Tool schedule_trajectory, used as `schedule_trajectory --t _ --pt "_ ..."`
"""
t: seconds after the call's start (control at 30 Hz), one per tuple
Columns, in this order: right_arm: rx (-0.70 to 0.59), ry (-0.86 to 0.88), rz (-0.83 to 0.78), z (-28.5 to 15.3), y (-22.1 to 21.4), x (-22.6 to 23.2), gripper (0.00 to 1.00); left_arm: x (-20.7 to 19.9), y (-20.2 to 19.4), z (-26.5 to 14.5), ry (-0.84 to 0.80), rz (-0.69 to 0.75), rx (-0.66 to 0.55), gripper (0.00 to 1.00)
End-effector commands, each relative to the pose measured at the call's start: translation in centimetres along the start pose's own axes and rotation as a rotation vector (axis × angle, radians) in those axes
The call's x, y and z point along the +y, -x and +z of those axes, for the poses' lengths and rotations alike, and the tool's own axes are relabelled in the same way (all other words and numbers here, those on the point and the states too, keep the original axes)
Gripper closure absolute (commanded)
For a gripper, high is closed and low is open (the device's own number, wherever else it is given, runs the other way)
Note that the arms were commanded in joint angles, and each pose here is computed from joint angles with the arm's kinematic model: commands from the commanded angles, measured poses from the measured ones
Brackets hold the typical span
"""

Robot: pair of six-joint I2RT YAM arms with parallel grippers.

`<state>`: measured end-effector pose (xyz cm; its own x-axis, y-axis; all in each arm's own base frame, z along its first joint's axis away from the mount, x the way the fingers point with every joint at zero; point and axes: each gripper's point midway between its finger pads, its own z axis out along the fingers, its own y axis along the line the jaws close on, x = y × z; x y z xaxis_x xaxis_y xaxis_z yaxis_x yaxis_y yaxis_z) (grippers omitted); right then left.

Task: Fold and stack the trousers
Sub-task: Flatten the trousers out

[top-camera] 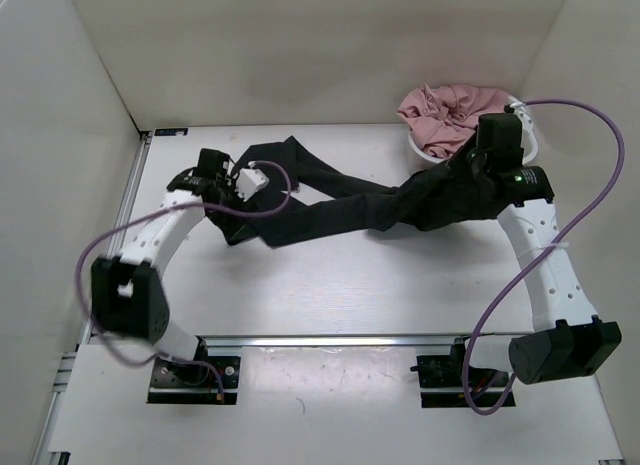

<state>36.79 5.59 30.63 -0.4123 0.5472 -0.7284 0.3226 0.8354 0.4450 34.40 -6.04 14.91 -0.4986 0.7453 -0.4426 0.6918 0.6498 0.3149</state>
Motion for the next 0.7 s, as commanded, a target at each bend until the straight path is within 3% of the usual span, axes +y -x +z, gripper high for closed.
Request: schedule_trajectory --t 0.0,0.1,0.23,0.37,0.53,0.67 --pt "-0.053 0.051 -0.003 -0.5 1.2 0.9 1.0 2.5 -4.3 5.4 -0.002 -0.25 0.114 0.05" --pt "-0.031 0.033 -0.009 -0.4 -0.1 -0.1 1.0 4.5 -3.5 6.8 -0.044 -0.381 0.066 0.05" --pt "-0.043 0.017 -0.017 -1.2 -0.7 -1.3 1.0 4.6 -3.1 9.9 -0.09 -0.409 0.075 0.03" --pt "-0.023 -0.03 -0.017 -0.9 -2.3 -3.5 1.0 3.7 -2.8 11.9 -0.146 -0.448 0.086 0.03" --pt "-0.031 -0.06 -0.015 -1.4 -2.3 -4.5 1.0 1.1 -1.3 11.6 -0.251 -0.471 0.034 0.06" --pt "-0.054 -0.072 -0.012 -2.0 -1.9 -4.8 1.0 -0.9 -5.1 13.4 -0.247 -0.473 0.182 0.29"
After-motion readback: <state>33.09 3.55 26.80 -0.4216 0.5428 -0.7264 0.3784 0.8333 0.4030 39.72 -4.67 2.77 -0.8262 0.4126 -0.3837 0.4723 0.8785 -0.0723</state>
